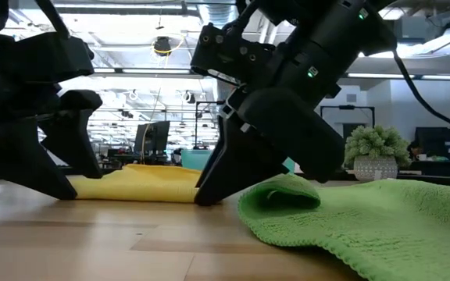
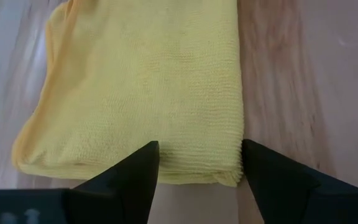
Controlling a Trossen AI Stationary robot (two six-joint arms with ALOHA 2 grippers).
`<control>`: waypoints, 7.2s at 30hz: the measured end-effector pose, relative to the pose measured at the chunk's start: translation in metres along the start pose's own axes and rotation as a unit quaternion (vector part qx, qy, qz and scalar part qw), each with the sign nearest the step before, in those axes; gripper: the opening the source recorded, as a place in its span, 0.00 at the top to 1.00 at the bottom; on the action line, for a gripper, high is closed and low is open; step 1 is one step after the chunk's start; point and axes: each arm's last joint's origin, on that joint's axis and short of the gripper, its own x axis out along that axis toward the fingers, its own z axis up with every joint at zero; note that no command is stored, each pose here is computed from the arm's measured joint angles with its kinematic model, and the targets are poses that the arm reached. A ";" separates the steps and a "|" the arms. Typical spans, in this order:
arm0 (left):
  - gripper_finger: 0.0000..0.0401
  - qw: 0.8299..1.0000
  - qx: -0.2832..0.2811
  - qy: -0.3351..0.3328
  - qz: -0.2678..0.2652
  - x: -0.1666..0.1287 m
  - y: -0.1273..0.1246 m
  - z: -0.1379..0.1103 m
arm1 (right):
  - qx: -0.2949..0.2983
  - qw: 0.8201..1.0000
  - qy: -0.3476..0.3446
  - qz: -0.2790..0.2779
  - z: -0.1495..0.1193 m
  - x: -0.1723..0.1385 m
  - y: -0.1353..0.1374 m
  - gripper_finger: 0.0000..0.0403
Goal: Roll microfiber towels into tight, uniform cylinder then place into a basket
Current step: Roll the yellow microfiber towel
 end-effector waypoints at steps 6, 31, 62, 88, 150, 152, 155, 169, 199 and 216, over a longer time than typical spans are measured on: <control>0.61 1.000 -0.004 0.001 -0.013 0.000 -0.001 0.000 | 0.003 1.000 -0.004 0.005 0.004 0.000 0.000 0.77; 0.97 0.974 -0.137 0.067 -0.165 -0.009 -0.017 0.025 | 0.041 0.988 0.010 0.151 0.027 -0.014 0.010 0.97; 0.96 0.937 -0.232 0.163 -0.206 -0.031 -0.021 0.058 | 0.157 0.944 0.044 0.287 0.045 -0.025 0.012 0.95; 0.96 0.918 -0.339 0.189 -0.086 -0.002 0.028 0.058 | 0.247 0.932 0.066 0.256 0.043 -0.020 0.003 0.96; 0.96 0.896 -0.388 0.214 -0.025 0.013 0.056 0.049 | 0.133 0.990 0.004 0.046 0.033 -0.001 -0.040 0.72; 0.96 0.896 -0.387 0.214 -0.025 0.013 0.056 0.049 | 0.142 0.990 0.002 0.025 0.032 0.000 -0.042 0.72; 0.96 0.896 -0.387 0.214 -0.025 0.013 0.056 0.049 | 0.146 0.989 0.002 0.018 0.032 0.000 -0.043 0.72; 0.95 0.916 -0.339 0.215 -0.030 0.013 0.056 0.048 | 0.221 0.975 0.033 0.014 0.021 0.020 -0.062 0.72; 0.61 0.987 -0.121 0.100 -0.039 -0.061 0.015 0.042 | 0.216 0.975 0.038 0.019 0.019 0.019 -0.058 0.72; 0.61 0.997 -0.026 0.070 -0.023 -0.024 0.004 0.044 | 0.216 0.975 0.038 0.020 0.019 0.019 -0.058 0.72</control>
